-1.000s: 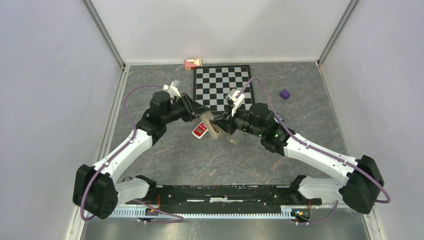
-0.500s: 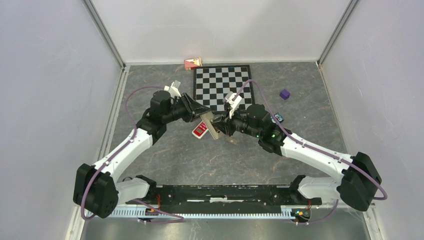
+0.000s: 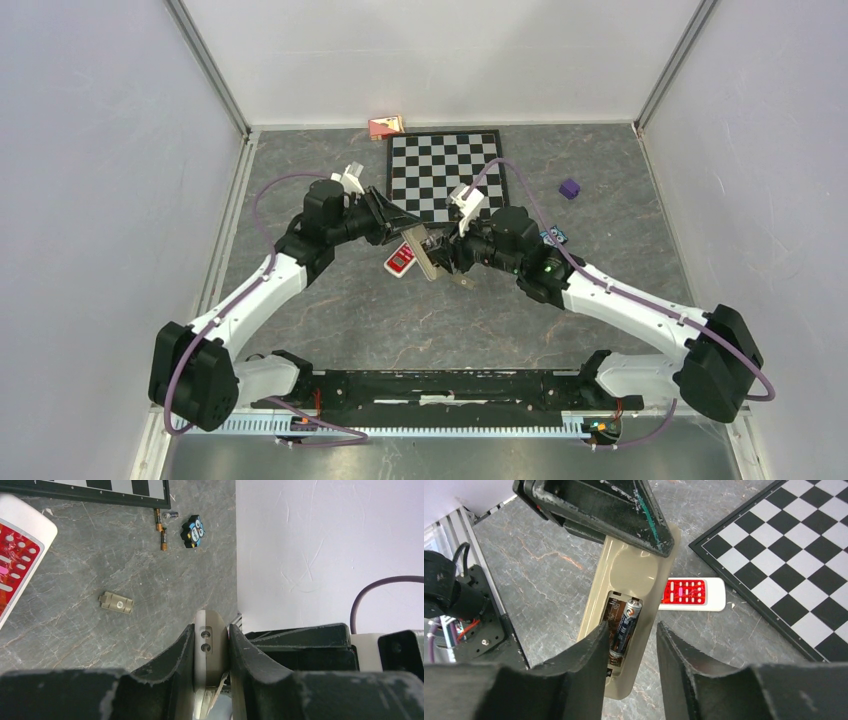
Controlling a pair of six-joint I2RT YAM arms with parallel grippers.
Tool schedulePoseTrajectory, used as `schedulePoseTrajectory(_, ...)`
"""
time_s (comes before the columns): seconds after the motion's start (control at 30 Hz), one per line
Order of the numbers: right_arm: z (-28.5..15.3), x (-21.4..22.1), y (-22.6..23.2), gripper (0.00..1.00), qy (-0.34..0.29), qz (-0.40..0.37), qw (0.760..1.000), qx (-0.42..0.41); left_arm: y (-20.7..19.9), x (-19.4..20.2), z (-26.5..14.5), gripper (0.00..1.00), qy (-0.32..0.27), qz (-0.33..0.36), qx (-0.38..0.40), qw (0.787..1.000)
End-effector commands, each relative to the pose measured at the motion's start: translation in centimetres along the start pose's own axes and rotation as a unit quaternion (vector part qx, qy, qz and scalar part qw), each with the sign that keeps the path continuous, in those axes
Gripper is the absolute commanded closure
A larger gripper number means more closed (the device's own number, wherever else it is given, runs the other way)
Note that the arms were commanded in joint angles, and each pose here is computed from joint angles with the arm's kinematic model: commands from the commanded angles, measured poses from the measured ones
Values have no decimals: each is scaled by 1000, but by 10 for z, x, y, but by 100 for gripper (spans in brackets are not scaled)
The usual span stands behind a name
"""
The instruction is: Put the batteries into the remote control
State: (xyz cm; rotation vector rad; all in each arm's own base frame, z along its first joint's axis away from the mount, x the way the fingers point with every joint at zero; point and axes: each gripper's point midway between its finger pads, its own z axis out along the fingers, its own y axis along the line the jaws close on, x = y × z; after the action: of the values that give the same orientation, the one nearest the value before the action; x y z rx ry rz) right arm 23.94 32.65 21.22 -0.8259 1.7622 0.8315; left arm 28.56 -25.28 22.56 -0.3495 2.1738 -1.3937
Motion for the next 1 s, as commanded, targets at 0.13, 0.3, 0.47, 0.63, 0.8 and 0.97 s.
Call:
schedulePoseTrajectory(0.13, -17, -73, 15, 30, -70, 77, 995, -10, -27, -13, -4, 98, -18, 35, 31, 999)
schedulePoseTrajectory(0.3, -29, -92, 13, 13, -100, 158, 982, -7, -24, -16, -3, 98, -23, 50, 27, 998)
schedulePoseTrajectory(0.47, -35, -84, -1, 2, -101, 313, 944, 26, -26, -20, -1, 98, -33, 62, 32, 997)
schedulePoseTrajectory(0.63, -37, -76, -6, 2, -118, 418, 900, 38, -36, -26, 0, 98, -45, 76, 52, 995)
schedulePoseTrajectory(0.8, -46, -57, -25, 2, -142, 495, 852, 94, -41, -34, -1, 98, -62, 91, 55, 992)
schedulePoseTrajectory(0.97, -51, -53, -29, 2, -170, 559, 806, 95, -48, -39, 0, 98, -70, 96, 62, 991)
